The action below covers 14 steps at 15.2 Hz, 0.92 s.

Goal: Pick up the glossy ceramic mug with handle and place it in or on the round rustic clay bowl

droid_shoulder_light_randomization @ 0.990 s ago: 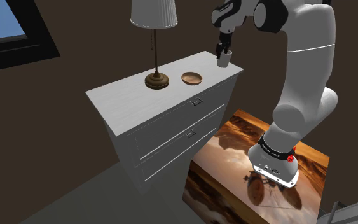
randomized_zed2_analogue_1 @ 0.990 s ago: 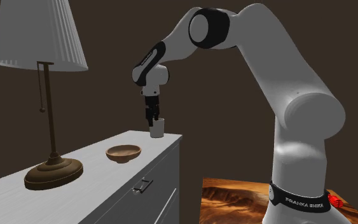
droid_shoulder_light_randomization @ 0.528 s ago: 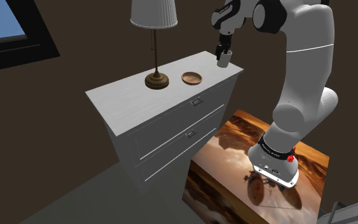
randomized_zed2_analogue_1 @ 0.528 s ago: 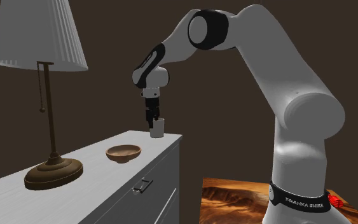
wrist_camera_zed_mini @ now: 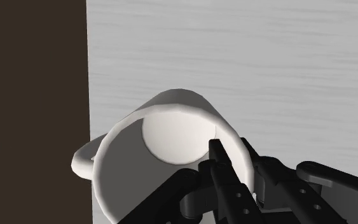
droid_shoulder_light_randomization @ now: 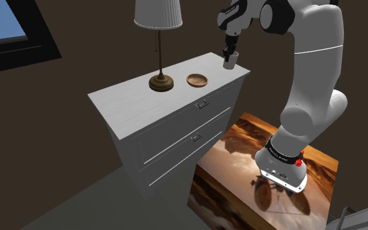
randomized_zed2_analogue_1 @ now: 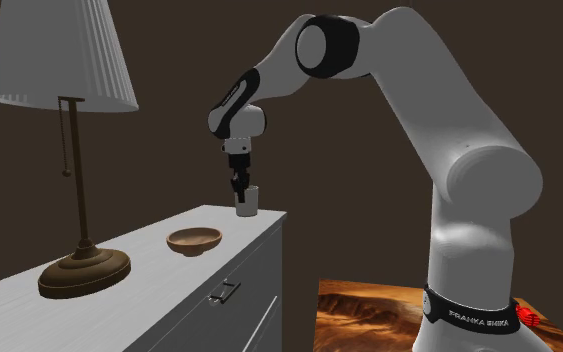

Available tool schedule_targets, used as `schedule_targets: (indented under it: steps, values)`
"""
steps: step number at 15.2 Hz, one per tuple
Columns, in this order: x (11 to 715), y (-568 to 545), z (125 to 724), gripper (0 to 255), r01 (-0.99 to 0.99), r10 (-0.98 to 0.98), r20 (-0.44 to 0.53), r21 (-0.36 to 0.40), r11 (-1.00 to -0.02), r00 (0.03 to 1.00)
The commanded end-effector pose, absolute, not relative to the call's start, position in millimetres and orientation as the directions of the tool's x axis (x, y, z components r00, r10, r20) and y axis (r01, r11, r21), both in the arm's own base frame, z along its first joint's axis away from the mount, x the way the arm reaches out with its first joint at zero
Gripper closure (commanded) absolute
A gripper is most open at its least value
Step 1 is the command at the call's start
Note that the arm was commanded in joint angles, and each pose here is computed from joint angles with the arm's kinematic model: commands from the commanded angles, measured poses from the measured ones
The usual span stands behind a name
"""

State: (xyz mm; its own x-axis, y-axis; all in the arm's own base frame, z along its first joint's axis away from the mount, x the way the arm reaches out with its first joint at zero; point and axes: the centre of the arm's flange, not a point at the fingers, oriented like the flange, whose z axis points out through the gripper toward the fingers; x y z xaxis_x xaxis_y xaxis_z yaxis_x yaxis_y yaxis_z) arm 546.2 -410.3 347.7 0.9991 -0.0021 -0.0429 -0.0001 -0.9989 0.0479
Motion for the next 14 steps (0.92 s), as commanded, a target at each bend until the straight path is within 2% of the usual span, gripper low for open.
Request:
schedule_targets:
  steps: [1, 4, 14]
  values:
    - [546.1, -410.4, 347.7, 255, 0.0, -0.002, -0.043, 0.048, -0.999, 0.999]
    - [546.1, -410.4, 347.6, 255, 0.0, -0.002, -0.043, 0.048, -0.999, 0.999]
    - [546.1, -410.4, 400.4, 255, 0.0, -0.002, -0.043, 0.048, -0.999, 0.999]
